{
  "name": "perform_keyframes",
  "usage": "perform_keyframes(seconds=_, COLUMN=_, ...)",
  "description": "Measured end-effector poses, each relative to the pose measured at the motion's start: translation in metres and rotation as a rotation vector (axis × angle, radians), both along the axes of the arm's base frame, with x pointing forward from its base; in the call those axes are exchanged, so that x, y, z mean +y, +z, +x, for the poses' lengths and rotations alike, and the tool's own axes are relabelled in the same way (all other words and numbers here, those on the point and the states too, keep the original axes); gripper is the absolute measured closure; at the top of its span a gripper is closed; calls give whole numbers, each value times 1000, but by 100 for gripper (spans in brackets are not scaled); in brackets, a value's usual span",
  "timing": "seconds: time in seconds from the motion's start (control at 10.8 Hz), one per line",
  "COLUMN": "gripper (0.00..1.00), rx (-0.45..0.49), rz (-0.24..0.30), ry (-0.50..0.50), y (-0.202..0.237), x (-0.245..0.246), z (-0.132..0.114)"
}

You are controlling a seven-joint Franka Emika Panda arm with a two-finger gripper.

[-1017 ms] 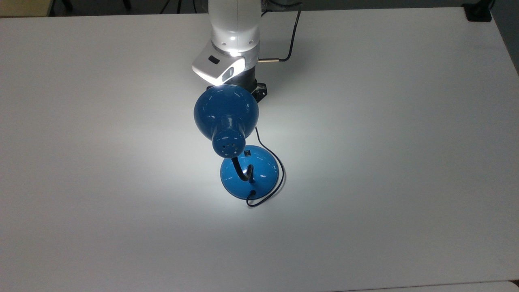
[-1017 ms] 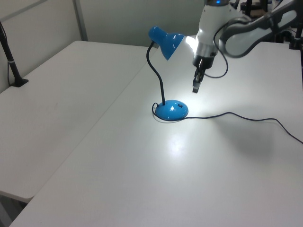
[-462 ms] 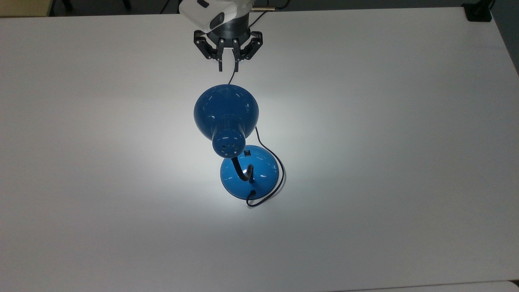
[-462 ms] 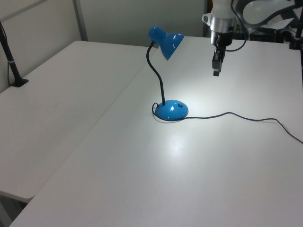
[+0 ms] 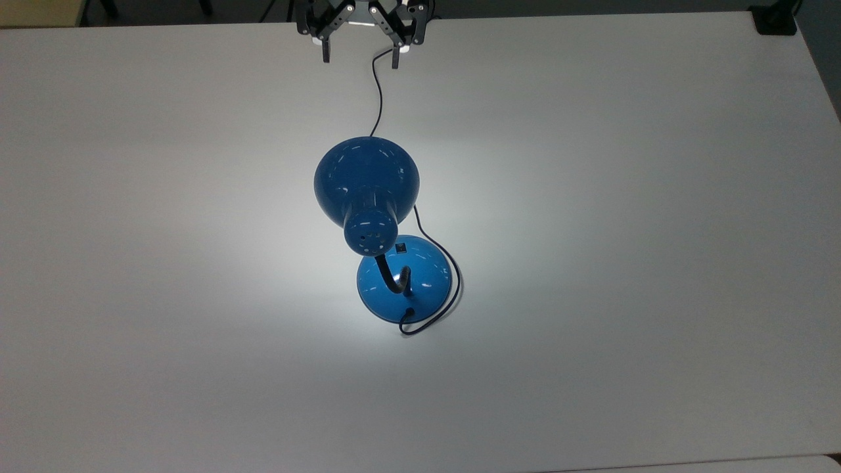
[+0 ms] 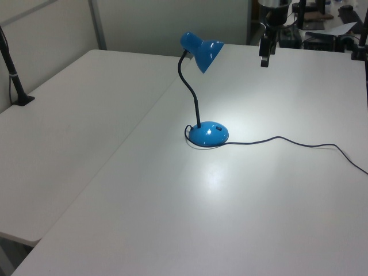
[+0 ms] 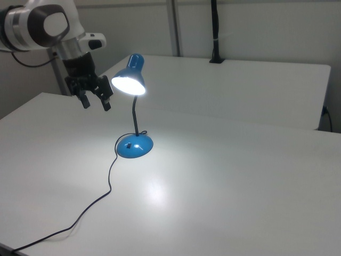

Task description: Turn on the lamp

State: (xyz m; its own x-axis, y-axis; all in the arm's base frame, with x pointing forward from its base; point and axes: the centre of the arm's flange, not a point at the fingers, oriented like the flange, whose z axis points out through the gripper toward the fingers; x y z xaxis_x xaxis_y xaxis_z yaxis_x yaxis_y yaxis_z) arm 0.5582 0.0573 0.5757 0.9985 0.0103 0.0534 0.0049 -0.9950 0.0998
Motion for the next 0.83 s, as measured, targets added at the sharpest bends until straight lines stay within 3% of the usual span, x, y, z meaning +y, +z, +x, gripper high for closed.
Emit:
perform_keyframes(seconds=0.09, gripper=1, rx=5, rz=-1, ry=-2, y=6, x=0, z=-1)
perform_keyframes(seconds=0.83, gripper=0, rx=-19, rz=2, ry=-18, y=26, x=-7, z=0)
